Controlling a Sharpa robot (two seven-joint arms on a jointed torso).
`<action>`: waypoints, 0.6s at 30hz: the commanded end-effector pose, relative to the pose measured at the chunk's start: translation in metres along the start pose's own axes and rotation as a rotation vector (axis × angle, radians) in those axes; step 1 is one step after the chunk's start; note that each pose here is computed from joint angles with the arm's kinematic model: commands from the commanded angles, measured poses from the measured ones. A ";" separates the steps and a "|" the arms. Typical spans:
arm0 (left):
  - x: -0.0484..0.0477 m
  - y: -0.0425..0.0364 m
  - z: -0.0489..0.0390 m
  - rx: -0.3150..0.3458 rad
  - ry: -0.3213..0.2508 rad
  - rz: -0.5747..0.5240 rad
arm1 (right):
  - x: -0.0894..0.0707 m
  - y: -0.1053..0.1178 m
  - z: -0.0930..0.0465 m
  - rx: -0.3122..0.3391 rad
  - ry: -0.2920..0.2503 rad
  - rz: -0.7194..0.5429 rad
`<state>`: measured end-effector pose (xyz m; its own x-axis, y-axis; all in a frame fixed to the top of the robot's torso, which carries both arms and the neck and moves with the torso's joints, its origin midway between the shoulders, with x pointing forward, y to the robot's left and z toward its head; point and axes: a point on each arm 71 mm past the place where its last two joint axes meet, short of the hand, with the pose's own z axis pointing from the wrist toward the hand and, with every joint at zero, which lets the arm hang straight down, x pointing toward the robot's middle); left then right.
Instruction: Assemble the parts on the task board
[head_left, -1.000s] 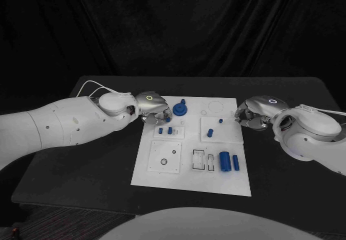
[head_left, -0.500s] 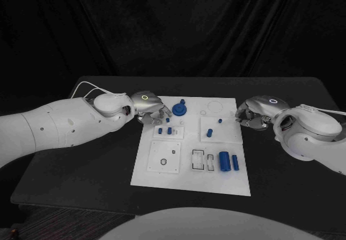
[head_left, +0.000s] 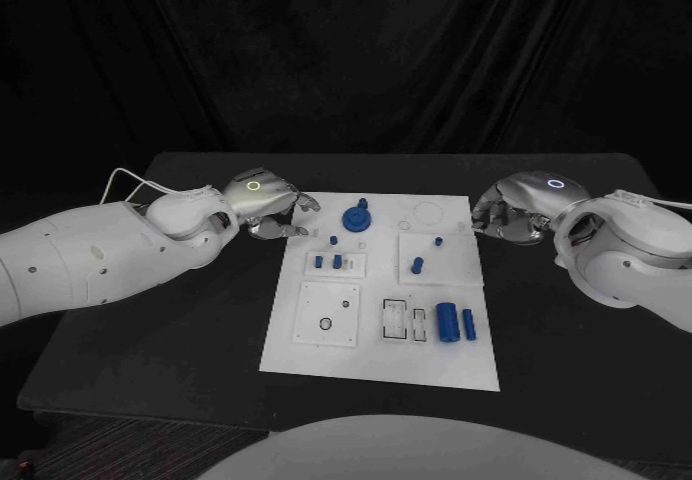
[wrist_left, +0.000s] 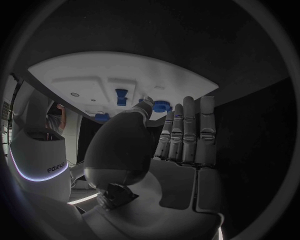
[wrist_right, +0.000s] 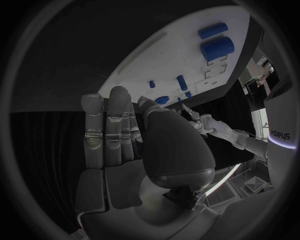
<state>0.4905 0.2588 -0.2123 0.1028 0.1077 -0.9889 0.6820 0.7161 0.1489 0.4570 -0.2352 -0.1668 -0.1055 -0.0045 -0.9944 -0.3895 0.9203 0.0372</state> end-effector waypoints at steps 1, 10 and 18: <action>-0.0191 -0.0028 -0.0073 -0.004 -0.190 -0.026 | -0.011 0.002 0.001 -0.015 0.001 -0.021; -0.0247 0.0155 -0.0254 -0.113 -0.237 -0.650 | -0.023 0.014 0.015 -0.105 0.025 -0.060; -0.0231 0.0245 -0.0372 -0.125 -0.280 -1.367 | -0.015 0.022 0.027 -0.162 0.122 -0.094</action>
<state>0.4764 0.2974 -0.1910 -0.2972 -0.6003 -0.7425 0.4768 0.5804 -0.6601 0.4772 -0.2071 -0.1480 -0.1175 -0.0908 -0.9889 -0.4952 0.8685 -0.0209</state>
